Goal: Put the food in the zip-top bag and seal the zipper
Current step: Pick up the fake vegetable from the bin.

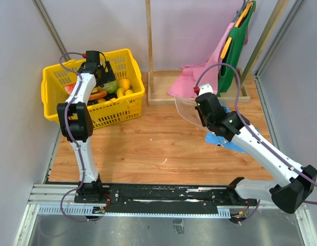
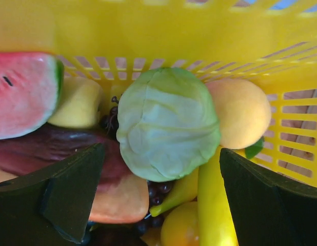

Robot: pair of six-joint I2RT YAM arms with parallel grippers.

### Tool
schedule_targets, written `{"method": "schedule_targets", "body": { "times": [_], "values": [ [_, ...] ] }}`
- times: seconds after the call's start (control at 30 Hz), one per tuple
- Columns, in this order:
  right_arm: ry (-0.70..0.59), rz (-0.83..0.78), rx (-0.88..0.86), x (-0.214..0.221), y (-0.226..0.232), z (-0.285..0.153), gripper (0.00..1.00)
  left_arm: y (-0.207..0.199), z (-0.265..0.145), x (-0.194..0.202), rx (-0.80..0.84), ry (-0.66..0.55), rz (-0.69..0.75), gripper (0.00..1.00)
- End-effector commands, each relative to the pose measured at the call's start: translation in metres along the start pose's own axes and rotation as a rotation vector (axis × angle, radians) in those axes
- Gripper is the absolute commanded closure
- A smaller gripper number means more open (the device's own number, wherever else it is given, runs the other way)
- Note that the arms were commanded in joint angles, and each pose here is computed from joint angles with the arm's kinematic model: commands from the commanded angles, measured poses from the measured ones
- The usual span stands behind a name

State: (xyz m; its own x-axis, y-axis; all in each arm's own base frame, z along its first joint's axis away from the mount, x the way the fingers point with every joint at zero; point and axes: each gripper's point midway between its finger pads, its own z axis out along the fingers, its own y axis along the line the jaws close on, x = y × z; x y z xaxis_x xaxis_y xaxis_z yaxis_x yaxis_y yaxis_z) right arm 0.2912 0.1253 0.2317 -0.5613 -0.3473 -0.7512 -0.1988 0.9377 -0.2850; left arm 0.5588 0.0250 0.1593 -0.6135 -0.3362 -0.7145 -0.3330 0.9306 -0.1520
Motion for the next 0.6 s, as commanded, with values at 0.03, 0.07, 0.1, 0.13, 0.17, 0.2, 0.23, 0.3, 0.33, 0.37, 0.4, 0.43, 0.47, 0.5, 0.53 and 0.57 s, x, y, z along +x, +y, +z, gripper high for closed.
{"method": "schedule_targets", "body": {
  "times": [0.03,0.07,0.1,0.13,0.17,0.2,0.23,0.3,0.33,0.37,0.4,0.43,0.47,0.5,0.53,0.57],
  "values": [
    [-0.018,0.01,0.044,-0.006,-0.01,0.0,0.99,0.0,0.018,-0.002,0.057,-0.01,-0.076,0.02],
    [-0.018,0.011,0.044,-0.005,-0.01,0.0,0.99,-0.001,0.022,0.0,0.071,-0.009,-0.082,0.02],
    [-0.016,0.01,0.045,-0.004,-0.01,0.0,0.99,-0.003,0.025,0.004,0.085,-0.004,-0.085,0.02],
    [-0.015,0.01,0.046,-0.004,-0.01,0.0,0.99,-0.005,0.029,0.008,0.101,0.004,-0.091,0.03],
    [-0.014,0.01,0.046,-0.003,-0.01,0.0,0.99,-0.007,0.033,0.012,0.118,0.014,-0.095,0.03],
    [-0.014,0.011,0.046,-0.004,-0.01,0.0,0.99,-0.01,0.035,0.015,0.132,0.019,-0.097,0.04],
    [-0.014,0.011,0.046,-0.004,-0.011,-0.001,0.99,-0.012,0.037,0.016,0.148,0.02,-0.1,0.05],
    [-0.012,0.012,0.047,-0.003,-0.011,-0.001,0.99,-0.015,0.04,0.019,0.174,0.019,-0.103,0.08],
    [-0.013,0.014,0.045,-0.003,-0.011,-0.002,0.99,-0.017,0.041,0.019,0.182,0.015,-0.103,0.09],
    [-0.011,0.015,0.045,-0.002,-0.011,-0.002,0.99,-0.018,0.041,0.018,0.191,0.014,-0.104,0.11],
    [-0.011,0.017,0.044,-0.002,-0.011,-0.002,0.99,-0.019,0.04,0.018,0.202,0.016,-0.104,0.13],
    [-0.01,0.019,0.043,-0.001,-0.011,-0.003,0.99,-0.022,0.038,0.016,0.218,0.018,-0.103,0.17],
    [-0.011,0.022,0.045,-0.001,-0.012,-0.004,0.99,-0.025,0.034,0.015,0.236,0.019,-0.103,0.23],
    [-0.01,0.023,0.046,-0.001,-0.012,-0.005,0.99,-0.028,0.03,0.013,0.255,0.014,-0.101,0.27],
    [-0.012,0.025,0.046,-0.001,-0.013,-0.005,0.99,-0.031,0.025,0.011,0.27,0.008,-0.1,0.33],
    [-0.014,0.028,0.045,-0.002,-0.013,-0.006,0.99,-0.032,0.021,0.008,0.28,0.0,-0.098,0.39]
  ]
}}
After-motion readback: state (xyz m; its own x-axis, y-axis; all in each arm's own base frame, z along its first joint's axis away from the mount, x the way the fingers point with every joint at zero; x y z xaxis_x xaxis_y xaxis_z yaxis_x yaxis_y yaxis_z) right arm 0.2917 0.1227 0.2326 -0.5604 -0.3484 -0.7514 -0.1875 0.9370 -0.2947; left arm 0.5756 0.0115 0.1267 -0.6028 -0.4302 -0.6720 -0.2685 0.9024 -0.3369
